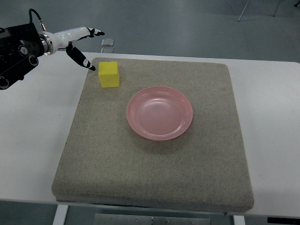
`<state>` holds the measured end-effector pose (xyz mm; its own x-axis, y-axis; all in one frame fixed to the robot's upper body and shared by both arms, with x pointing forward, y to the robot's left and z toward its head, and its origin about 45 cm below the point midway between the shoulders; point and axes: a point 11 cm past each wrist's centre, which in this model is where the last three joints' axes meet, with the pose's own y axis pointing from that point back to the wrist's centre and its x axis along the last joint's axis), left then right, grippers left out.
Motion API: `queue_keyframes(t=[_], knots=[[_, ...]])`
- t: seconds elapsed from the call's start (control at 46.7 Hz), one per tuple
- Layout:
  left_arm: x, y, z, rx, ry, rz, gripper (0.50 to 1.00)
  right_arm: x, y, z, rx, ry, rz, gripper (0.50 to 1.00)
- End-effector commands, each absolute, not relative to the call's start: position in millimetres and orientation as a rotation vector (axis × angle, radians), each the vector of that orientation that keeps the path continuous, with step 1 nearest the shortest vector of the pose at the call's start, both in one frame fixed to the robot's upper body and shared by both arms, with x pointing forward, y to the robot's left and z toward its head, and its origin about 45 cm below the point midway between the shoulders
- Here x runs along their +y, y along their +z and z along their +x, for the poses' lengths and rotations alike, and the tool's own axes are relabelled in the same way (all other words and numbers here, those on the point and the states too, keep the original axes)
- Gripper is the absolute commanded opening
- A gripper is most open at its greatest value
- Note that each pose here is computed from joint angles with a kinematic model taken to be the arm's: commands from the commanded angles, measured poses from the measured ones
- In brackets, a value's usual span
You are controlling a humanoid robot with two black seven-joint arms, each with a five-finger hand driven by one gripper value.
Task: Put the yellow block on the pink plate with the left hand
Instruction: 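Reach the left hand toward the yellow cube beside the pink plate, then close the left hand fingers around the yellow cube and lift it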
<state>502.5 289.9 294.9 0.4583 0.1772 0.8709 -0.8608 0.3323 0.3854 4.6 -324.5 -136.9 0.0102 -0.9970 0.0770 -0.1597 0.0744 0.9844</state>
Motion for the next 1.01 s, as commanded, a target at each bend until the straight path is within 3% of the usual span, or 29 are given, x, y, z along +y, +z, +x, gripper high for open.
queue_keyframes(t=[0.0, 0.3, 0.986], knots=[[279, 289, 502, -0.864, 0.751, 1.019, 0.992, -324, -137, 4, -1.348, -1.061, 1.275, 0.924], [262, 257, 501, -0.861, 0.670, 1.101, 0.990, -324, -137, 4, -1.348, -1.061, 1.275, 0.924], [254, 249, 504, -0.845, 0.678, 1.120, 0.979, -324, -137, 4, -1.348, -1.061, 1.275, 0.924]])
